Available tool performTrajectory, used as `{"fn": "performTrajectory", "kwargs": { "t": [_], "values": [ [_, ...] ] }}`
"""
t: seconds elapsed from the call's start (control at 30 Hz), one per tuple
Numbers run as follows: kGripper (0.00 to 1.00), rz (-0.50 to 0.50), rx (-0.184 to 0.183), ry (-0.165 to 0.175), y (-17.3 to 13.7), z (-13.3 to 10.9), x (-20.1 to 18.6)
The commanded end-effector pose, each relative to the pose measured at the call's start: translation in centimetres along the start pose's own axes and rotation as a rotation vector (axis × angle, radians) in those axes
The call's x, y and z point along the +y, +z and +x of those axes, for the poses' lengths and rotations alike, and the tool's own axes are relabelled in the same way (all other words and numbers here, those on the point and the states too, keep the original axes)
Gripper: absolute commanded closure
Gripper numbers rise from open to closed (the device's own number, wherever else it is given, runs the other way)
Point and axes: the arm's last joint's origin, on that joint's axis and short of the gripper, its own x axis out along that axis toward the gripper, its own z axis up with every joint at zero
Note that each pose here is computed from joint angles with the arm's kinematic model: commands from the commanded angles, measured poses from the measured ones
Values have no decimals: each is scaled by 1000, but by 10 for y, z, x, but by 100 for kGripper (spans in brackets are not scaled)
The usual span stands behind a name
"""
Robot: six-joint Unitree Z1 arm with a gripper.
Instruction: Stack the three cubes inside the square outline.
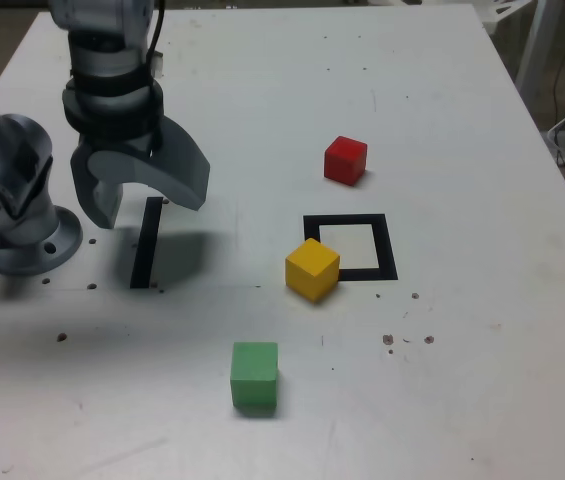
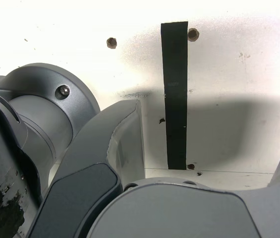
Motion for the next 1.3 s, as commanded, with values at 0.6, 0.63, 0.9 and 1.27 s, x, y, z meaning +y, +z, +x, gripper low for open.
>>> {"fn": "performTrajectory", "kwargs": {
  "t": [0.6, 0.63, 0.9, 1.27],
  "values": [
    [0, 14, -9, 14, 2, -3, 1],
    [0, 19, -11, 17, 3, -4, 1],
    [0, 103, -48, 68, 25, -28, 3],
    [0, 219, -85, 130, 63, -55, 15]
  ]
}}
